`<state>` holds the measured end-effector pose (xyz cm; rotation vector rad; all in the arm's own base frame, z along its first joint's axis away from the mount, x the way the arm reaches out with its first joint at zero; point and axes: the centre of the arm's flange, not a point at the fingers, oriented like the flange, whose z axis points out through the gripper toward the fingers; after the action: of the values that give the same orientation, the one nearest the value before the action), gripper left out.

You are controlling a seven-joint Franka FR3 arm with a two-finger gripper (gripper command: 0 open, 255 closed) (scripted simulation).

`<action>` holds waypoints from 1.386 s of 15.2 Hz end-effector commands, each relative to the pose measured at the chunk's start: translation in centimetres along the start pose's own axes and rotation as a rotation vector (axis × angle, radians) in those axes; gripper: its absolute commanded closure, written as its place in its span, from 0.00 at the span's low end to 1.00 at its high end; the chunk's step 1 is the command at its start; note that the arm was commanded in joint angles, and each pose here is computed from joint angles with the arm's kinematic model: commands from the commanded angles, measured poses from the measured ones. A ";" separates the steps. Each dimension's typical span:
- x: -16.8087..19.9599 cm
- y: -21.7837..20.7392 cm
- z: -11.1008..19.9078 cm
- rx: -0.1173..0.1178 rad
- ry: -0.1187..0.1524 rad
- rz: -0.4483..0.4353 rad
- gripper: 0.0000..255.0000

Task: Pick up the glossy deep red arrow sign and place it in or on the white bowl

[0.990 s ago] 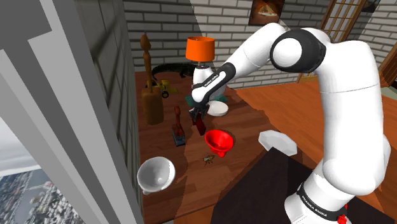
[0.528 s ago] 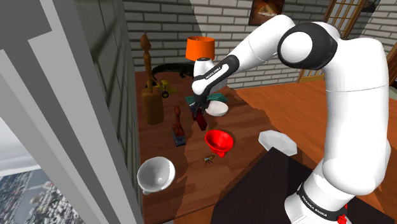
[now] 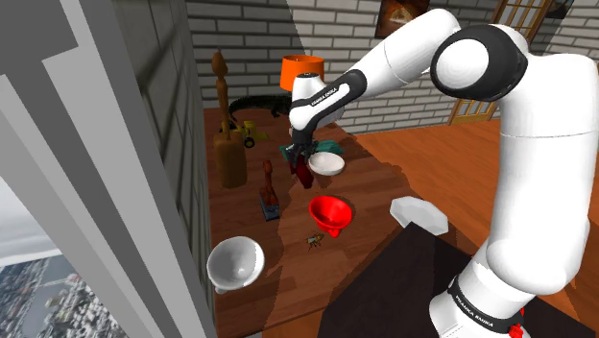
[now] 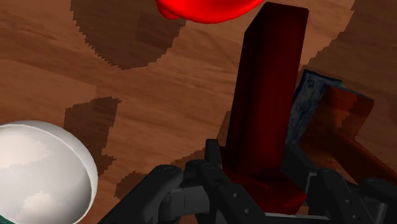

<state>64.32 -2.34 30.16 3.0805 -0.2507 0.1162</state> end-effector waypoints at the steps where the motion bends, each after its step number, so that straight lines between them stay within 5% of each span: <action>1: 0.0 0.1 -0.8 0.000 0.000 0.000 1.00; 21: -12.1 -23.1 -4.3 0.000 0.000 0.000 1.00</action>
<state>56.37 21.40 32.56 3.0809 -0.2481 0.1157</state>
